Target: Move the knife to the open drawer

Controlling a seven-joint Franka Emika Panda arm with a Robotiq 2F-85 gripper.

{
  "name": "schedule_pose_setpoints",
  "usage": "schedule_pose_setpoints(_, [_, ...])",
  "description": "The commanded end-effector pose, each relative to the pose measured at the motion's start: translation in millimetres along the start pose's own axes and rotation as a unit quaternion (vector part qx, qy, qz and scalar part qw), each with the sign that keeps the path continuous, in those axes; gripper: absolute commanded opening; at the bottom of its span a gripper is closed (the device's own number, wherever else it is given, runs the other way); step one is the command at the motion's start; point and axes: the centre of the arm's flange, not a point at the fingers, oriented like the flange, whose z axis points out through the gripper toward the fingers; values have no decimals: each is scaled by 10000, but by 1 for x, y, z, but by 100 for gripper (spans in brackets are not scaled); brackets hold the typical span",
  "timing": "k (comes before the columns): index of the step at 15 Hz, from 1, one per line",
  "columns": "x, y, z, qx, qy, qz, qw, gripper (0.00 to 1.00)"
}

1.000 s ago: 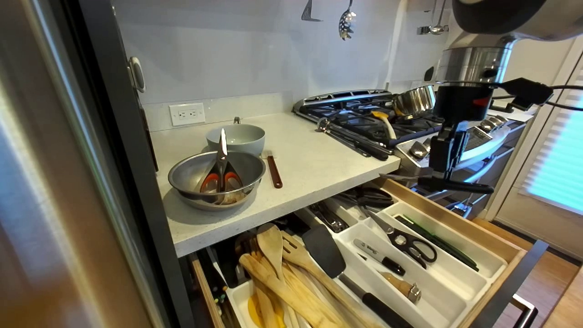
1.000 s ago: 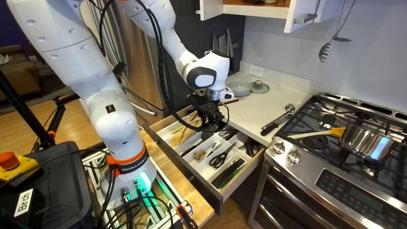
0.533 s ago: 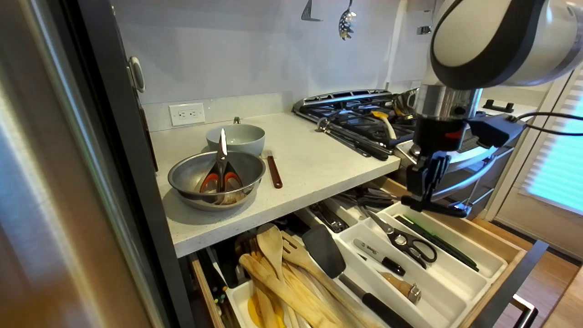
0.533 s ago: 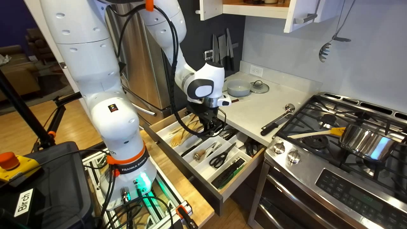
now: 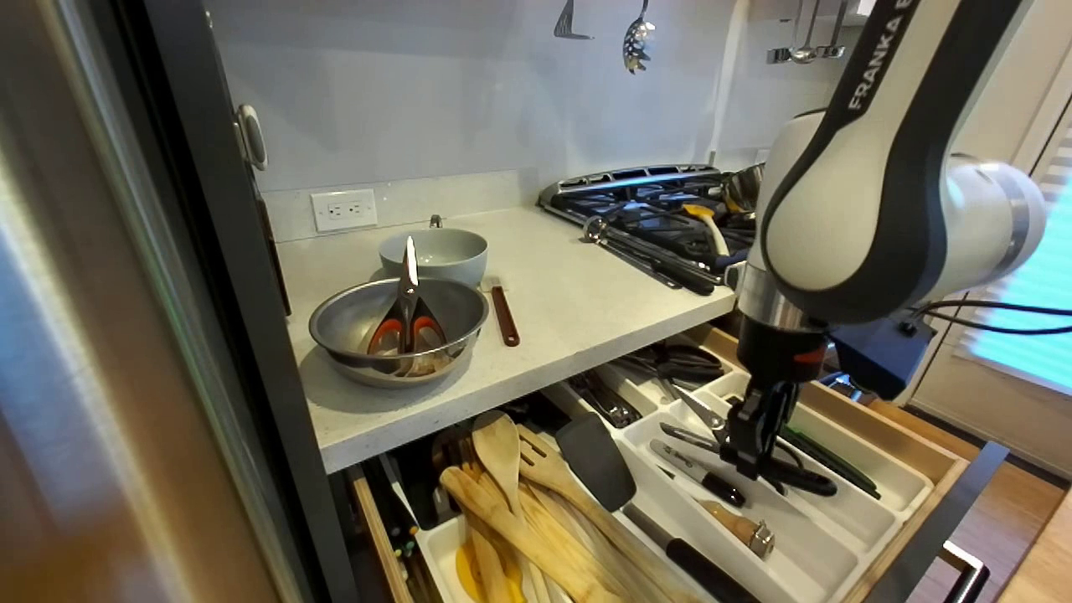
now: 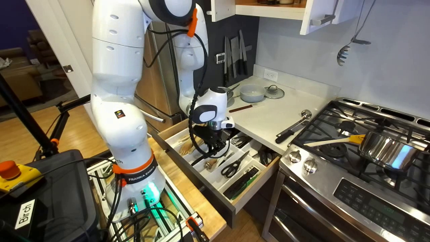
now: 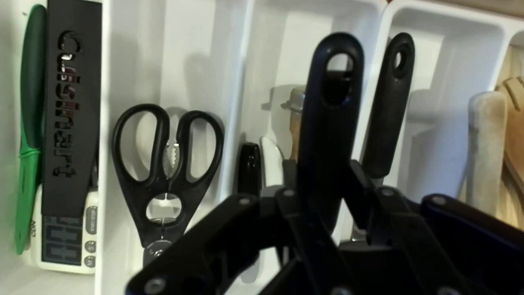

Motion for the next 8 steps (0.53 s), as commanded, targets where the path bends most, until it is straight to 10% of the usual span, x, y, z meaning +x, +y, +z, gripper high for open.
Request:
schedule_pose_setpoints(1, [-20,2,40,-249,58,-60,9997,8])
schedule_pose_setpoints(4, [-22,16,49,-480,206,107,9986,8])
schedule_pose_setpoints(5, [-23,21,48,-476,170,134,9986,44])
schedule_pose_setpoints(8, [-25,18,31,-341,273,-31,9990,70])
